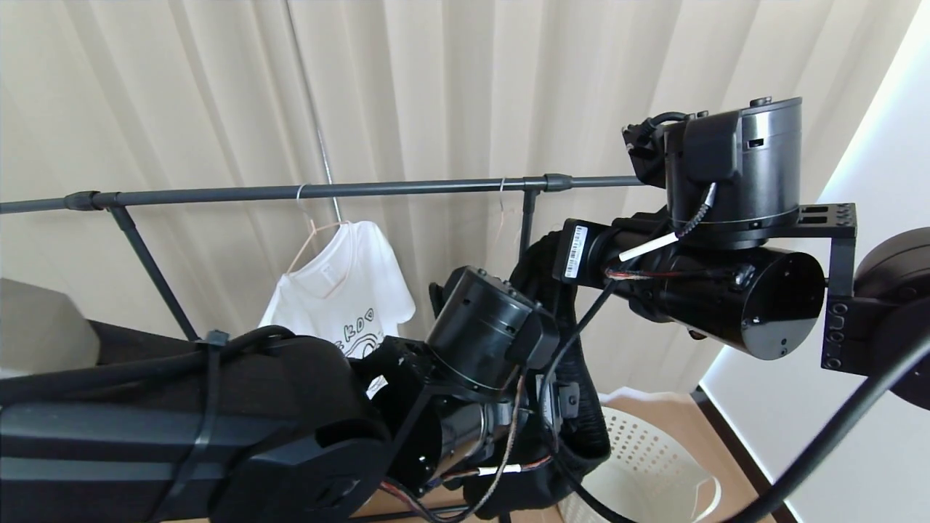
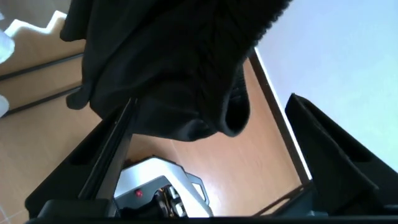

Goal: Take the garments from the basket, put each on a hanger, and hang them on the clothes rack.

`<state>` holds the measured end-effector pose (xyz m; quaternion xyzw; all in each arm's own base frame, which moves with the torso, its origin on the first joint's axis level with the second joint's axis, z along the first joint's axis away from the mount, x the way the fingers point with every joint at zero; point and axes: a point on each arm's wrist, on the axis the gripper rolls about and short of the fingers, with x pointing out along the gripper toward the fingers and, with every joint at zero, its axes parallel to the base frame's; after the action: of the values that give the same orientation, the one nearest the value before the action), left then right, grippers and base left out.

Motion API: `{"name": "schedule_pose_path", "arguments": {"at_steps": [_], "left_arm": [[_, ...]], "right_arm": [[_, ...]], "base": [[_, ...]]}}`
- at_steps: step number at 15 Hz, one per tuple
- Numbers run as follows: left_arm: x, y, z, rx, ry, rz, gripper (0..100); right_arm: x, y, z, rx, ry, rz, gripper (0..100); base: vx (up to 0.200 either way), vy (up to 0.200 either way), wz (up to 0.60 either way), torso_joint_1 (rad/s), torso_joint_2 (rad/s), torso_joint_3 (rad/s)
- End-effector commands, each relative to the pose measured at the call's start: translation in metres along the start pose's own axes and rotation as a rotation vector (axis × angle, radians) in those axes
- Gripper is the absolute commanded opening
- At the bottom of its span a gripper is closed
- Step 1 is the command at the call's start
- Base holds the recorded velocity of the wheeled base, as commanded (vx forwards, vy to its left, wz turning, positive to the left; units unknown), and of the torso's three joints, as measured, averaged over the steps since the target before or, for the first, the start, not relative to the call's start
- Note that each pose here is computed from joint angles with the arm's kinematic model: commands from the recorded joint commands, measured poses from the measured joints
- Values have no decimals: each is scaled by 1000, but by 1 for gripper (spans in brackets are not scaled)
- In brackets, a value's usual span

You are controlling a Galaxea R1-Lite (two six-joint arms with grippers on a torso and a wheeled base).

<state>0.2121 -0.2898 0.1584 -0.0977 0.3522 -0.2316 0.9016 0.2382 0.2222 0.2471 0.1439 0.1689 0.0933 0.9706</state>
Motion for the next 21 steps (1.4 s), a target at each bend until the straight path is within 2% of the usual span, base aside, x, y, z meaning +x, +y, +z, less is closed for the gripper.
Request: {"name": "schedule_pose_path", "arguments": {"at_steps": [1, 4, 7, 12, 17, 21], "left_arm": [[25, 1, -8, 10, -6, 87, 100], [40, 6, -18, 31, -29, 203, 100], [43, 13, -29, 52, 6, 234, 100], [44, 24, -46, 82, 59, 274, 100], [44, 20, -68, 130, 109, 277, 100], [42, 21, -80, 155, 137, 281, 100]], "right_arm": [[-4, 0, 3, 5, -10, 6, 0], [-5, 0, 6, 9, -20, 2, 0], [-4, -3, 8, 14, -32, -17, 0], [-5, -12, 22, 40, -69, -35, 0], [-8, -13, 30, 58, -92, -32, 0], [-5, -21, 39, 79, -116, -59, 0]], "base": [[0, 0, 0, 0, 0, 0], [0, 0, 0, 0, 0, 0], [0, 0, 0, 0, 0, 0], [0, 0, 0, 0, 0, 0], [0, 0, 0, 0, 0, 0], [0, 0, 0, 0, 0, 0]]}}
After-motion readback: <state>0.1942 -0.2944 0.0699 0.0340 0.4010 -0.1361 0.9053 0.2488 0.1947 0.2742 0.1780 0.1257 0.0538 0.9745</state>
